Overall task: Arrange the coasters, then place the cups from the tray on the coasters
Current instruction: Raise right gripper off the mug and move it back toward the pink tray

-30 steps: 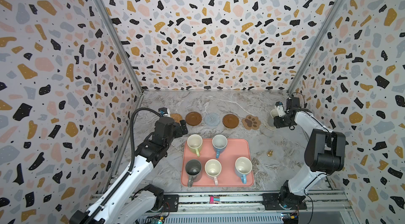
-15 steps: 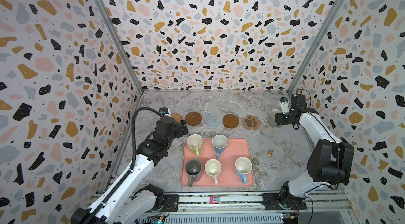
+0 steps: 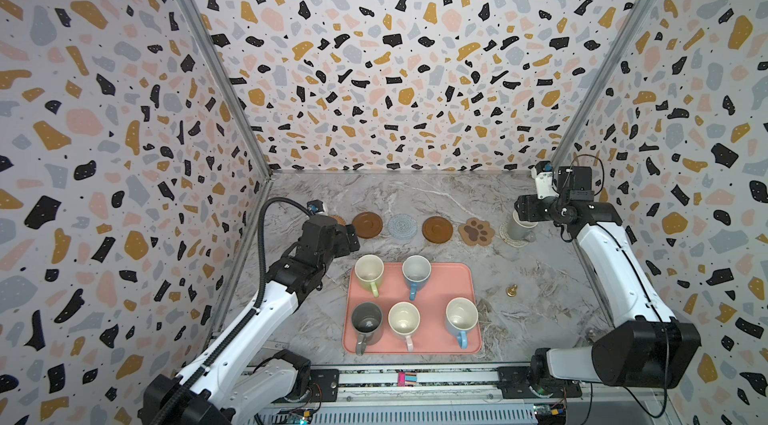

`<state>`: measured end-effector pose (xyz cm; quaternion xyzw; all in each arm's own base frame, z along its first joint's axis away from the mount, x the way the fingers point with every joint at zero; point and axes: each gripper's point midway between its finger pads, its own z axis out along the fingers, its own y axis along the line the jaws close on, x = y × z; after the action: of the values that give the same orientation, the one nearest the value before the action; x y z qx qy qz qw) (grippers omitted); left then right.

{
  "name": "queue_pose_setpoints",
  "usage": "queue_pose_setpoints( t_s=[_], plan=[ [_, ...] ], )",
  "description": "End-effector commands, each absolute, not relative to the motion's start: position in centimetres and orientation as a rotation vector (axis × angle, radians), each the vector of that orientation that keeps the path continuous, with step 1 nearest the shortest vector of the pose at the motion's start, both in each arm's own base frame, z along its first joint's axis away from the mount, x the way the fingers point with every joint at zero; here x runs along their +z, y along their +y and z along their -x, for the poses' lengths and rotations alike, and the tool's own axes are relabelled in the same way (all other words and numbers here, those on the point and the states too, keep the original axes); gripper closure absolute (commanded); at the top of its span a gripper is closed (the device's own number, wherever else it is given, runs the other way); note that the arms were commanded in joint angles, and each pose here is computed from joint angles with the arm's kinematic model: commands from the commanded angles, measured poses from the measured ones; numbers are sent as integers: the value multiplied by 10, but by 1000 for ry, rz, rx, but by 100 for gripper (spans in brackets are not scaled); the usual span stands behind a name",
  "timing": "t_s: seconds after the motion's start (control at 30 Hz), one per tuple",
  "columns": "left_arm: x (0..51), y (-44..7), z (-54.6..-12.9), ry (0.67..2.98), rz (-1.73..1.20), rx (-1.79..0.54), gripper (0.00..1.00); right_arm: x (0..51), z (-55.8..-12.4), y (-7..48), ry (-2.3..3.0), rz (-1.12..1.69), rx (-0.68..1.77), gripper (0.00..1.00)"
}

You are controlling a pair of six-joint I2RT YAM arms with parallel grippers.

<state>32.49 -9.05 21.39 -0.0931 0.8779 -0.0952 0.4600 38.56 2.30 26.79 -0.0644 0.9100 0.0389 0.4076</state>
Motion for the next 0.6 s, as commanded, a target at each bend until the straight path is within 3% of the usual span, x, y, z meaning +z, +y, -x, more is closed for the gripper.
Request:
queue_pose_setpoints(
  t_s=[0.0, 0.57],
  plan=[
    [236, -95, -333, 2101, 217, -254, 1, 283, -378, 35, 2281, 85, 152, 23],
    [230, -99, -332, 2113, 225, -292, 0, 290, -352, 146, 2324, 221, 348, 23]
  ],
)
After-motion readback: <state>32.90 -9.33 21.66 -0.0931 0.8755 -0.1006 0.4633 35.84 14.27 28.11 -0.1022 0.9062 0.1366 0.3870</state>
